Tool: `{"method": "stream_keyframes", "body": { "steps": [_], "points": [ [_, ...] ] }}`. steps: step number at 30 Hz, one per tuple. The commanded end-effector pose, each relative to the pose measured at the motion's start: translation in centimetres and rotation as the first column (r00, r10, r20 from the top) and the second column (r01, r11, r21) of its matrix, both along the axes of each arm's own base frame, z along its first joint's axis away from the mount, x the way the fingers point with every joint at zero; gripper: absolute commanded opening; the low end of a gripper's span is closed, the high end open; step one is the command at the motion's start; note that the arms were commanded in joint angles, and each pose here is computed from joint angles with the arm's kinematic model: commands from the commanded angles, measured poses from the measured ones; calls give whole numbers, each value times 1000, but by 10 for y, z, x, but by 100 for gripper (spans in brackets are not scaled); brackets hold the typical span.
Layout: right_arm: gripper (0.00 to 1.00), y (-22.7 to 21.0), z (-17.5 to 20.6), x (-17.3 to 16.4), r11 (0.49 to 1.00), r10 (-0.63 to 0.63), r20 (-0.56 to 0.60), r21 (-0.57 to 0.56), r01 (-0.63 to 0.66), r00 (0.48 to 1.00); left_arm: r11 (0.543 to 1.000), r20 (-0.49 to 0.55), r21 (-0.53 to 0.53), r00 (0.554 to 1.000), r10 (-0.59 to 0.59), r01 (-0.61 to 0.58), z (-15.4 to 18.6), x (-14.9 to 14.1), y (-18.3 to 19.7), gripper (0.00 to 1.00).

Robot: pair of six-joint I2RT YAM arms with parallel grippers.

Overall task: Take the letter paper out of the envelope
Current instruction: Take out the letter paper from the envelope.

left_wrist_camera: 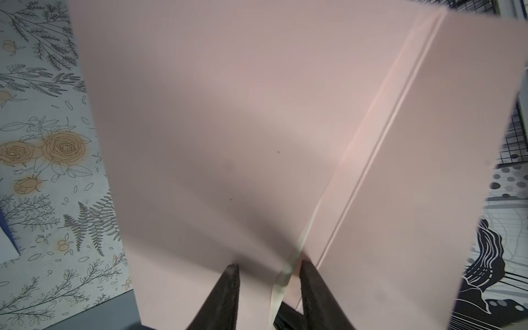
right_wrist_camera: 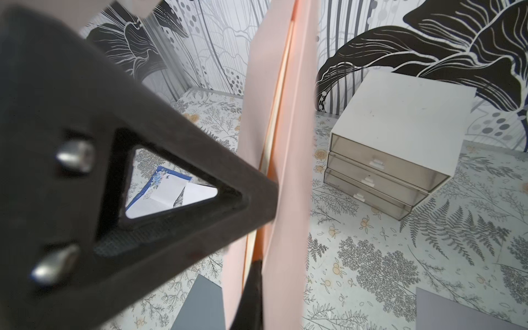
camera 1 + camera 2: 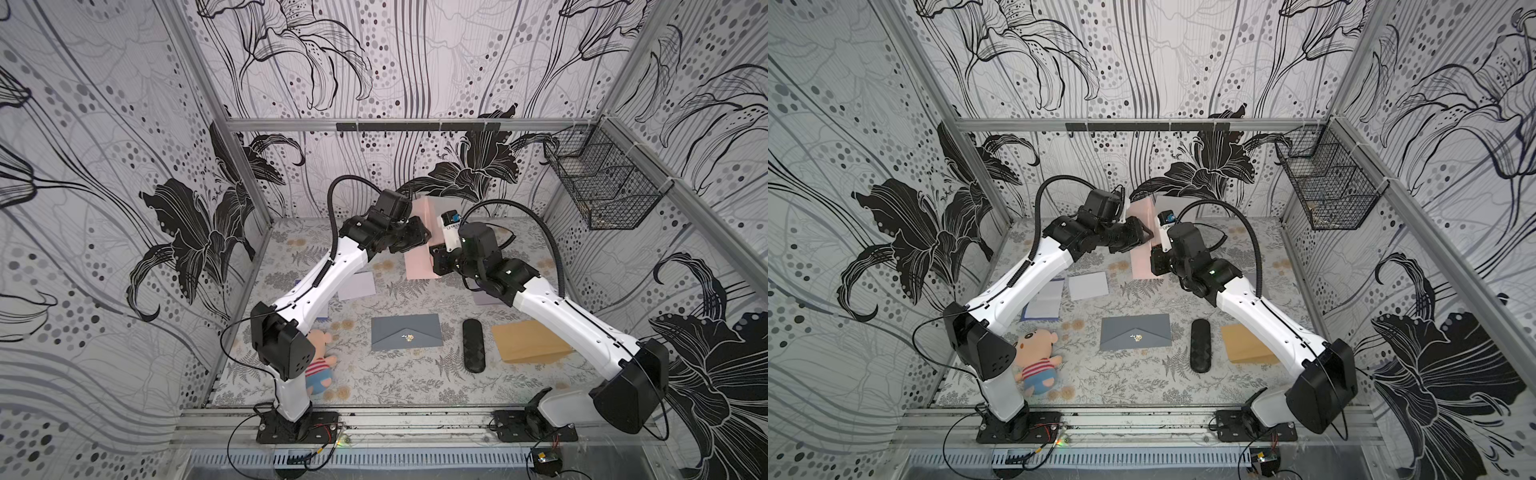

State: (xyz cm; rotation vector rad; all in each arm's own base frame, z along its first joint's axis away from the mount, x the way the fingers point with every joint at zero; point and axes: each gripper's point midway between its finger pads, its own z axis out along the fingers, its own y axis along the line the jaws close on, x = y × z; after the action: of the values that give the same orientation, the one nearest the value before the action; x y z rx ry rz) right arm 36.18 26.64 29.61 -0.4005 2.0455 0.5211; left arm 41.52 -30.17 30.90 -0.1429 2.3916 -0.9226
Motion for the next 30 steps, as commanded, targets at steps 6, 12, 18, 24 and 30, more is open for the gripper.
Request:
{"method": "stream_keyframes", "body": {
  "steps": [6,12,18,24,30],
  "points": [
    [0,5,16,-14,999,47,36,27,-48,998,999,26,42,1000,-1,0,-1,7,-1,24],
    [0,5,17,-15,998,45,35,32,-46,998,999,10,44,1000,-9,9,-6,6,-2,19],
    [0,6,14,-15,998,43,23,33,-44,999,999,9,47,1000,-10,10,-5,4,-1,10],
    [0,3,11,-15,999,33,20,24,-34,999,999,8,49,1000,-15,15,-5,1,-1,0],
    [0,0,4,-13,1000,19,-4,-6,-19,1000,999,17,42,1000,-16,15,1,-1,0,0]
  ]
}}
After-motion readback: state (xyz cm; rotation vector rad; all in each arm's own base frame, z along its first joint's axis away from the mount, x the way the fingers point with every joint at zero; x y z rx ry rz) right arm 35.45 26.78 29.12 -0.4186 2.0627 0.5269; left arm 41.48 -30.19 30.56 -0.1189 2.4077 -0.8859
